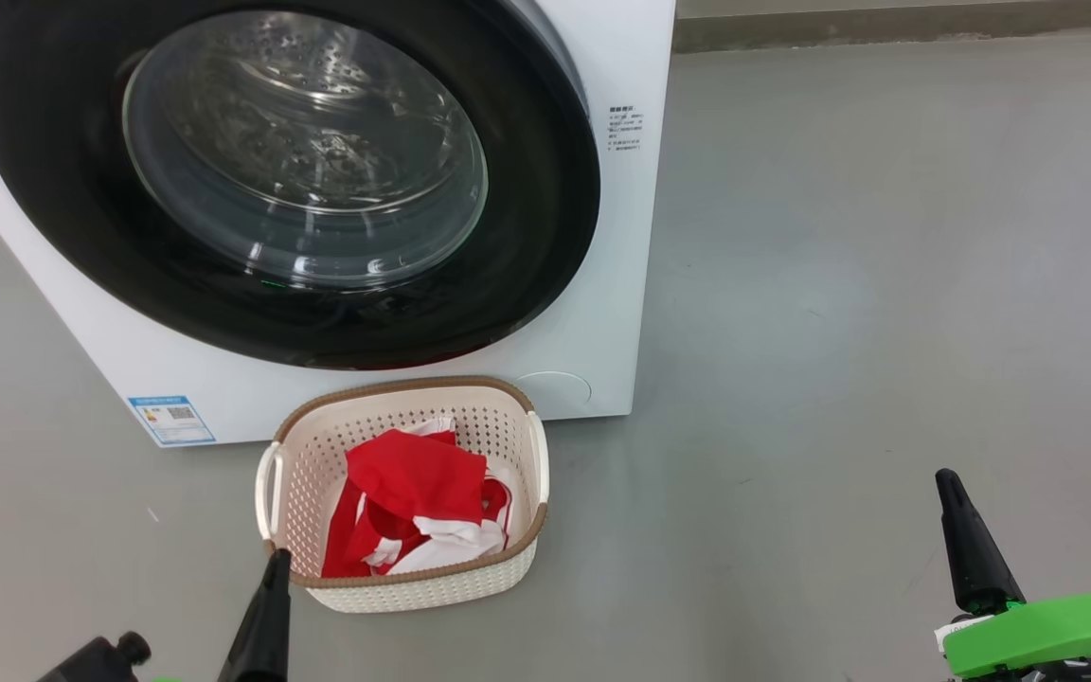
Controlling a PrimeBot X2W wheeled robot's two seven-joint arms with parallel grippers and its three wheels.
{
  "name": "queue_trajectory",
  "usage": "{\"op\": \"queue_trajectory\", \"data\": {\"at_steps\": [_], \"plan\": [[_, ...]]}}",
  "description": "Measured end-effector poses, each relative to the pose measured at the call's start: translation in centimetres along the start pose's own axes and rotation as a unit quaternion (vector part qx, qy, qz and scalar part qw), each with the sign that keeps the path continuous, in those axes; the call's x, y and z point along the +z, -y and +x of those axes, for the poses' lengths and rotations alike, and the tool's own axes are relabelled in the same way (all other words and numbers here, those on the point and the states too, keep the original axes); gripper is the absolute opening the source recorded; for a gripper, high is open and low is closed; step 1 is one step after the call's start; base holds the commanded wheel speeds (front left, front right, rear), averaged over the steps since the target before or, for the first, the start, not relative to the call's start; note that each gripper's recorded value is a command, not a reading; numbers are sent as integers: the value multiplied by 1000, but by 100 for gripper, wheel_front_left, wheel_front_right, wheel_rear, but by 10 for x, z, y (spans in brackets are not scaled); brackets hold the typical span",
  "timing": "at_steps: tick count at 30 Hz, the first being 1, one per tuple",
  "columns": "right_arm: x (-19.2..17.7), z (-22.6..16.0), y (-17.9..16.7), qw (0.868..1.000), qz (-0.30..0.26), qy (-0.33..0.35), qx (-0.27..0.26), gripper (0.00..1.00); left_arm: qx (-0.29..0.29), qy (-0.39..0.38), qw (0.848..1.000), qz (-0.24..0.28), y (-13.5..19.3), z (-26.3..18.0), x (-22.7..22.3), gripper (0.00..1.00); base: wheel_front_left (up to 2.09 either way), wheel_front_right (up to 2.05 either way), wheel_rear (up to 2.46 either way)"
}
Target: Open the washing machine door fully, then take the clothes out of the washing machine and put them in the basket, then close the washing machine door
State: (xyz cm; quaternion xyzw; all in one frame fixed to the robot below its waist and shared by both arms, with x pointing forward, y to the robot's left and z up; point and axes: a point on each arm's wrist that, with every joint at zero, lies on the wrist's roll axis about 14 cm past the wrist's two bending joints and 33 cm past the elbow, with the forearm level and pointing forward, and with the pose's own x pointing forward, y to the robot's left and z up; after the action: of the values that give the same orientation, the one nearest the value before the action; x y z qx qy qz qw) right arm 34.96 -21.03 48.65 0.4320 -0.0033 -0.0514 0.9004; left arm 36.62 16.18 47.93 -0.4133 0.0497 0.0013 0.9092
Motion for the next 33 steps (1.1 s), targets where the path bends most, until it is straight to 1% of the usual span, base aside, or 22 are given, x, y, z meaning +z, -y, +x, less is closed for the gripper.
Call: {"op": "queue_trajectory", "data": {"at_steps": [4,19,29,33], "plan": [[-1,2,1,1000,20,-3,-2,0,-3,2,1000,-24,2,4,4,0,0,0,0],[-2,9,2,995,104,-12,-8,0,13,-3,994,-112,-8,3,5,0,0,0,0],[-7,10,5,987,160,-21,-16,0,10,-5,985,-170,-8,6,8,0,0,0,0],[-5,14,1,983,184,-22,-10,0,12,-4,981,-195,-11,6,8,0,0,0,0]]}}
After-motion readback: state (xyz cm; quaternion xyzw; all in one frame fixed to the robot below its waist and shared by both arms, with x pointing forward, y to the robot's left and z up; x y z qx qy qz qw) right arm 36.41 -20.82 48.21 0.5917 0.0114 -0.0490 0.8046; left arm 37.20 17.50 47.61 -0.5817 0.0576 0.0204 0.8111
